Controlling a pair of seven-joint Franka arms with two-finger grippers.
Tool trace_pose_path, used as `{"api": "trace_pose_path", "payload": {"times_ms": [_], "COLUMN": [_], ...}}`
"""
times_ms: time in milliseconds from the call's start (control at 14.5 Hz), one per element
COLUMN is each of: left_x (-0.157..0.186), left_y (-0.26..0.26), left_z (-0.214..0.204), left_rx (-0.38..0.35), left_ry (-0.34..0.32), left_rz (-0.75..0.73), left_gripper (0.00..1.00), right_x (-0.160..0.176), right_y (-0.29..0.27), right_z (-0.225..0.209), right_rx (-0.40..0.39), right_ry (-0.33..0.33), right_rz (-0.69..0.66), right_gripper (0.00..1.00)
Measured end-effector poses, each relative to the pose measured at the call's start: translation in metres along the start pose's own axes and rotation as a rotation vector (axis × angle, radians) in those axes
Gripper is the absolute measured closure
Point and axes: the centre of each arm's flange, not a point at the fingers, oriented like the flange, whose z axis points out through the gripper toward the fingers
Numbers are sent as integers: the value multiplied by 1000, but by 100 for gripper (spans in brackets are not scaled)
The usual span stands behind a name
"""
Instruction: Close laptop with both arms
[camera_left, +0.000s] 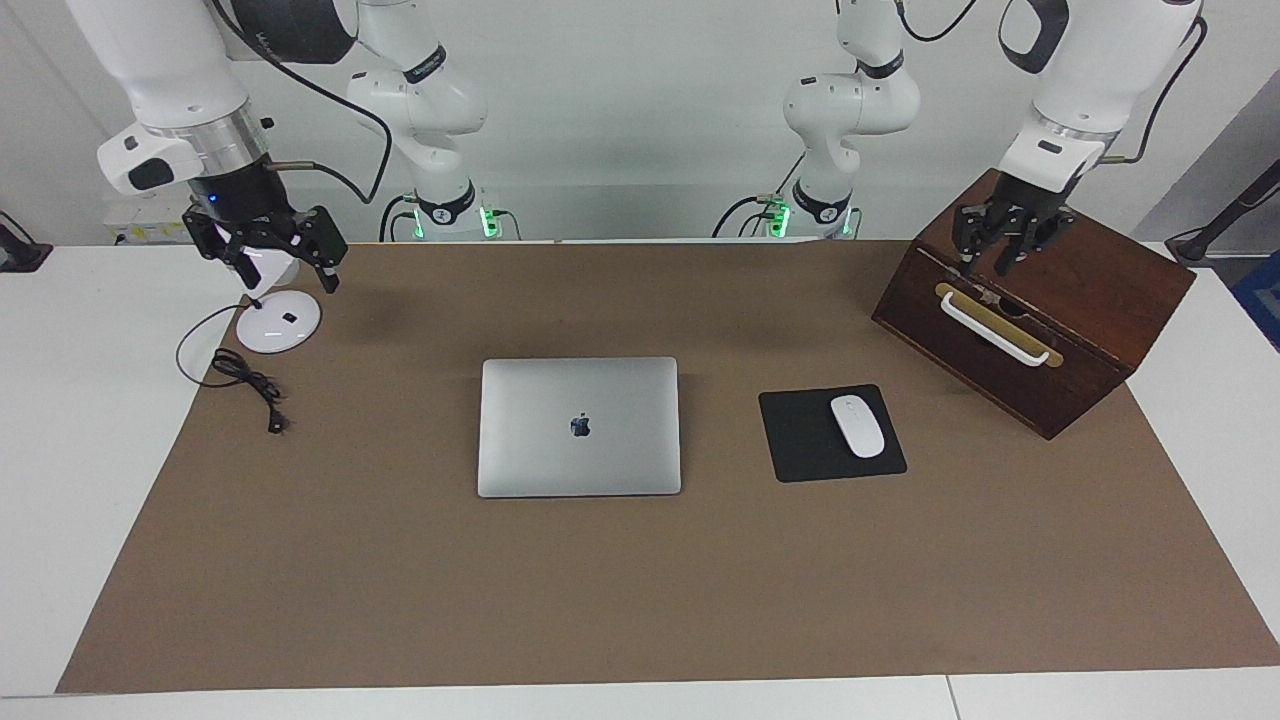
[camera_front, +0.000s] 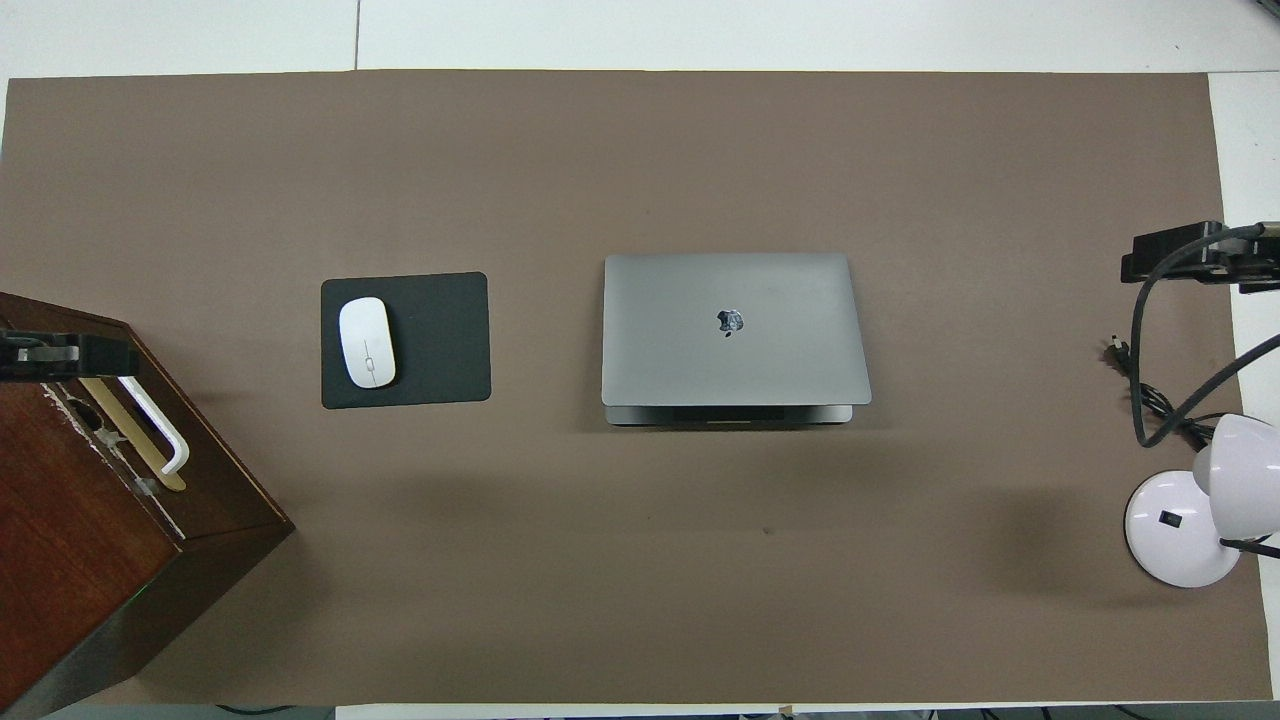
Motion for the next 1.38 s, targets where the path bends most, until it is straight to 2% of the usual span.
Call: {"api": "trace_pose_path", "payload": {"times_ms": [138,207,759,1034,1379], "left_x": [2,2,21,43,46], "left_y": [0,1,0,-1,0], "left_z": [-1,-2,-18,-6,1], "left_rx": [1,1,-1,1,1], "left_ry": [14,18,46,26,10], "left_rz": [-1,0,-14,-15,-13], "left_gripper": [3,0,0,0,0], "right_x": [0,0,-2,-2,-3], "right_y": [3,6,12,14,16], "right_z": [1,2,0,-1,-4], "right_rx": [-1,-1,-3,-4,-4], "right_ry": [-3,-3,-9,-10,-4], "right_rz": [-3,0,5,-4,-3], "right_gripper": [0,0,0,0,0]}}
